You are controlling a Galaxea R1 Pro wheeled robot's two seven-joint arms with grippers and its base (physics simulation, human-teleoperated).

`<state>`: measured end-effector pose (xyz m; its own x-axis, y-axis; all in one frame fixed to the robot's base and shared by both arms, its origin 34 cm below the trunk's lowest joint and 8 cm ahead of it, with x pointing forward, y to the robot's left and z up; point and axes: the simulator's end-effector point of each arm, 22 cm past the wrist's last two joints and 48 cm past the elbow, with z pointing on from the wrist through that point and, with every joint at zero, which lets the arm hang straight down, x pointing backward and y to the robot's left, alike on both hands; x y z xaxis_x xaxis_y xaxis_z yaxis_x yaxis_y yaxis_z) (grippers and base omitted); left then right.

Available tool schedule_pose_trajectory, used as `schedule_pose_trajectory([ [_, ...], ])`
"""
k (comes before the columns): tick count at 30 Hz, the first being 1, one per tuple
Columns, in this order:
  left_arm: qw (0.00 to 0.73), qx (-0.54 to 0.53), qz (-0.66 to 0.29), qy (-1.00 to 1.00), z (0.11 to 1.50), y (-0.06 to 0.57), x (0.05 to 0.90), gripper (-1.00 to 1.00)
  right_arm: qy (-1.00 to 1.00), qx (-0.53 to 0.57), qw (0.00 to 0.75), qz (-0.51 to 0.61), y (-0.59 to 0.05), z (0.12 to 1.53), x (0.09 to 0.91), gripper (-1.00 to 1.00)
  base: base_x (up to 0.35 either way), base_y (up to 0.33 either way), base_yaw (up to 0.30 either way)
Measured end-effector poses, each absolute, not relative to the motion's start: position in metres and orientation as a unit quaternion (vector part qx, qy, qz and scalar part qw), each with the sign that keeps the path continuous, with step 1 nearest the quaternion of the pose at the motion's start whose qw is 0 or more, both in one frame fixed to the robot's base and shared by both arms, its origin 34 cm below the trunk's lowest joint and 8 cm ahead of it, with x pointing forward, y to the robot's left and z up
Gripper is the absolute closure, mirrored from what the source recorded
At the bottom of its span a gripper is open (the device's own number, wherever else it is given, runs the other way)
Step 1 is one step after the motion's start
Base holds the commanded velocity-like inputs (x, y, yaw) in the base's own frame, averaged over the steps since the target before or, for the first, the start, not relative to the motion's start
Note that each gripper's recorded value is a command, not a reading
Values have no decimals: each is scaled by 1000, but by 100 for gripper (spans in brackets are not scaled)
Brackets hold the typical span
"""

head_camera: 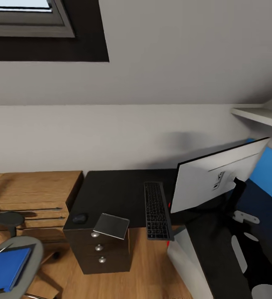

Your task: In the bedroom, organize the workspace by keeping the computer under the desk, ensuring the monitor is on the desk, placing the keyboard on the desk next to the monitor, placing the mouse on the desk next to the keyboard, moving the folder from the swivel chair onto the desk next to the mouse, stacking the notebook on top of the folder with the pen on top of the notebook, and positioning the swivel chair next to the desk.

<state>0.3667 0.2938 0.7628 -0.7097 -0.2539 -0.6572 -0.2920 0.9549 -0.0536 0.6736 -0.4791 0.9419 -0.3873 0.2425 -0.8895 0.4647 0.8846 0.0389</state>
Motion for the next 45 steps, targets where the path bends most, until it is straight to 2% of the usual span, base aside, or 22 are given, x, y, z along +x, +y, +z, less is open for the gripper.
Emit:
schedule_pose_trajectory([
  [8,352,-148,27,924,763,294,367,-100,826,214,511,-108,-478,942,674,-100,0,0,-84],
  [45,378,-152,17,913,773,290,394,-100,825,215,511,-110,-480,933,680,-100,0,0,-1],
])
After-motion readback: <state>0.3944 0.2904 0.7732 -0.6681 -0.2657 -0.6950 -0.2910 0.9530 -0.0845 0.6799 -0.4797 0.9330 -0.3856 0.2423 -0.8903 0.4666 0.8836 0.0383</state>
